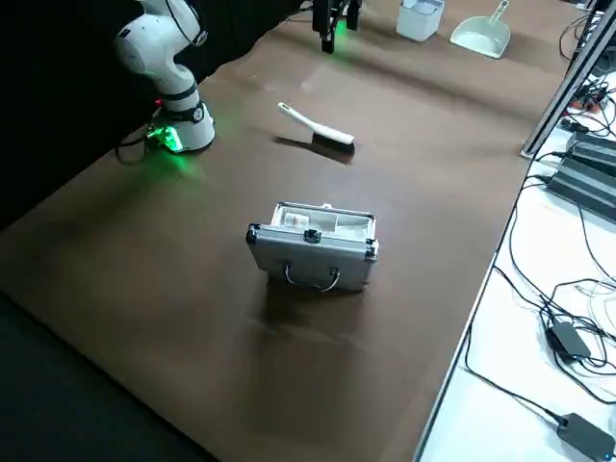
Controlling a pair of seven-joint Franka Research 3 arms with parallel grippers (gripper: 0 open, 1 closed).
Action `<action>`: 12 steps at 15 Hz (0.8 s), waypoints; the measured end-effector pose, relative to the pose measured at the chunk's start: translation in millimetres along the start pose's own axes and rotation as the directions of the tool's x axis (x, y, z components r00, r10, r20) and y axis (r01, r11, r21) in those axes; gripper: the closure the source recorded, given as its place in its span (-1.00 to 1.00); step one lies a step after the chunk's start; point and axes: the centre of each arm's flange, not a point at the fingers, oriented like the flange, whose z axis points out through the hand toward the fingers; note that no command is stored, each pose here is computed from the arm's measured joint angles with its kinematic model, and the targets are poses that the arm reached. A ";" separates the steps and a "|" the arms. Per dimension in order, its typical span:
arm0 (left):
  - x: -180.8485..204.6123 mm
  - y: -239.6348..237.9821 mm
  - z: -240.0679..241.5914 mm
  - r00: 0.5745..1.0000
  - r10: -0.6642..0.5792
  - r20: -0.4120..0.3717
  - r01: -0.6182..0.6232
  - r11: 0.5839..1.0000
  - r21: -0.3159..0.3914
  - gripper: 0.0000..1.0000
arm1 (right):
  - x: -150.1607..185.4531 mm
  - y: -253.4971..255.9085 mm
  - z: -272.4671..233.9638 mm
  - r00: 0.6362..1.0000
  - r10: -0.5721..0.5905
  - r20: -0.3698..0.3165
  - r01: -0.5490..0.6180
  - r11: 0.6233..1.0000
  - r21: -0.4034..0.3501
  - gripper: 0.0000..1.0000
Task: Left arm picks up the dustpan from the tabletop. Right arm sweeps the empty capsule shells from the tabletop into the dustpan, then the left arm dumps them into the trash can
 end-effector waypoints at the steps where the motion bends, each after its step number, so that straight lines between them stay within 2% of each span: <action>1: -3.3 -0.4 -23.8 0.998 0.070 -0.003 -0.070 0.998 0.001 -1.00 | 0.0 0.4 -0.2 1.000 0.001 0.000 -0.001 1.000 -0.001 -0.97; 4: -14.9 -2.5 -88.1 0.962 0.274 -0.016 -0.274 0.961 -0.017 -1.00 | -0.2 2.4 -1.4 1.000 0.002 -0.002 -0.002 1.000 -0.013 -0.97; 8: -28.4 -9.5 -149.4 0.840 0.542 0.002 -0.539 0.836 -0.104 -1.00 | -0.5 5.0 -2.8 1.000 0.006 -0.004 -0.007 1.000 -0.016 -0.97; 11: -53.8 -11.0 -191.4 0.703 0.711 -0.007 -0.705 0.695 -0.146 -1.00 | -0.6 5.7 -4.0 1.000 0.008 -0.006 -0.008 1.000 -0.017 -0.97; 12: -82.6 -4.7 -217.2 0.601 0.799 -0.007 -0.790 0.592 -0.159 -1.00 | -0.7 5.9 -7.4 1.000 0.008 -0.013 -0.008 1.000 -0.017 -0.97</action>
